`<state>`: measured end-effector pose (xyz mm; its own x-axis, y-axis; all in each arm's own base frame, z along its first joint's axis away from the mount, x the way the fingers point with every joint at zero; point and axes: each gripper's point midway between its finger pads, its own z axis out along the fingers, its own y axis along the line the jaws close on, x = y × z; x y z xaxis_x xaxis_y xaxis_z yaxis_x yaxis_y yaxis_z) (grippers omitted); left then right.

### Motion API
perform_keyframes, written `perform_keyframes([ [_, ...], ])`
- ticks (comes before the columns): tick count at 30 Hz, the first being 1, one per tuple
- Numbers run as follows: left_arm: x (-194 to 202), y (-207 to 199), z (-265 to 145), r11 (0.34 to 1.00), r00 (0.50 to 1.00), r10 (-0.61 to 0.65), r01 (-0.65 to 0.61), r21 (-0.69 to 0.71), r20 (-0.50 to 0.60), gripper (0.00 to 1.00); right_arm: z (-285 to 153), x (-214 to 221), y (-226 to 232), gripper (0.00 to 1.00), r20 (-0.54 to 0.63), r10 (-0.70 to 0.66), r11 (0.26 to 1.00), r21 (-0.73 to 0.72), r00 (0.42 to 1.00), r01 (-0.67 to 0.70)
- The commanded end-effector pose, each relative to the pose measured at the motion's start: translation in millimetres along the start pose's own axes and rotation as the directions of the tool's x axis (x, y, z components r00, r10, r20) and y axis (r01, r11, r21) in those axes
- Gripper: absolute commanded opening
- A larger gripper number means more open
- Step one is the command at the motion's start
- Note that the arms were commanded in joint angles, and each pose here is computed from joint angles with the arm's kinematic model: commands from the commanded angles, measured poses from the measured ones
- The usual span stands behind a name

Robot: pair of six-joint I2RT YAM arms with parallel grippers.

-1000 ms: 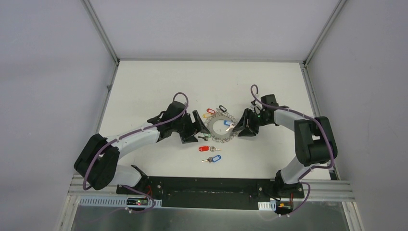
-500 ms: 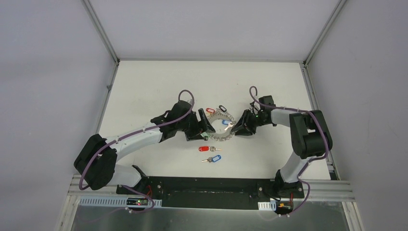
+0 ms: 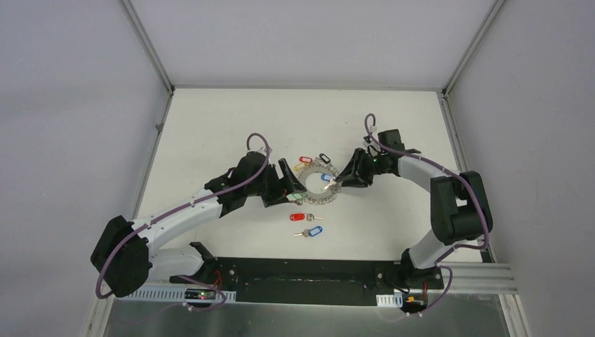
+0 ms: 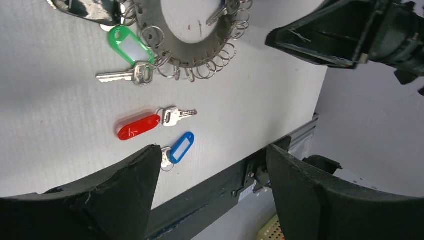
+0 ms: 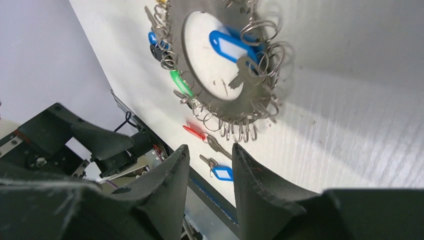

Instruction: Put the keys on the keyring

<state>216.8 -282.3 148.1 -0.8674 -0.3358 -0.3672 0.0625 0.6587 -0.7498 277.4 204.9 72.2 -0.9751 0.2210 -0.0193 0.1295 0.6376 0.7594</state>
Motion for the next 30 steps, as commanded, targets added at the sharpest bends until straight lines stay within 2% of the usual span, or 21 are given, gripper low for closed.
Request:
perform_keyframes([
  [1,-2,7,-3,0.999,0.998,-0.043,0.044,-0.018,0.039,0.78,-17,8,1,0.4,0.031,-0.087,0.995,0.041,0.996,0.086],
  [8,5,14,7,0.991,0.992,-0.126,0.126,-0.034,0.002,0.77,-4,31,-22,0.38,-0.045,-0.051,0.996,0.075,0.998,0.054],
  [15,8,5,15,0.991,0.99,-0.132,0.132,-0.008,-0.047,0.75,16,39,-18,0.32,-0.096,-0.079,0.991,0.098,0.992,0.089],
  [30,6,-1,8,0.991,0.991,-0.129,0.13,0.018,-0.04,0.75,23,22,1,0.33,-0.026,-0.18,0.969,0.166,0.983,0.182],
])
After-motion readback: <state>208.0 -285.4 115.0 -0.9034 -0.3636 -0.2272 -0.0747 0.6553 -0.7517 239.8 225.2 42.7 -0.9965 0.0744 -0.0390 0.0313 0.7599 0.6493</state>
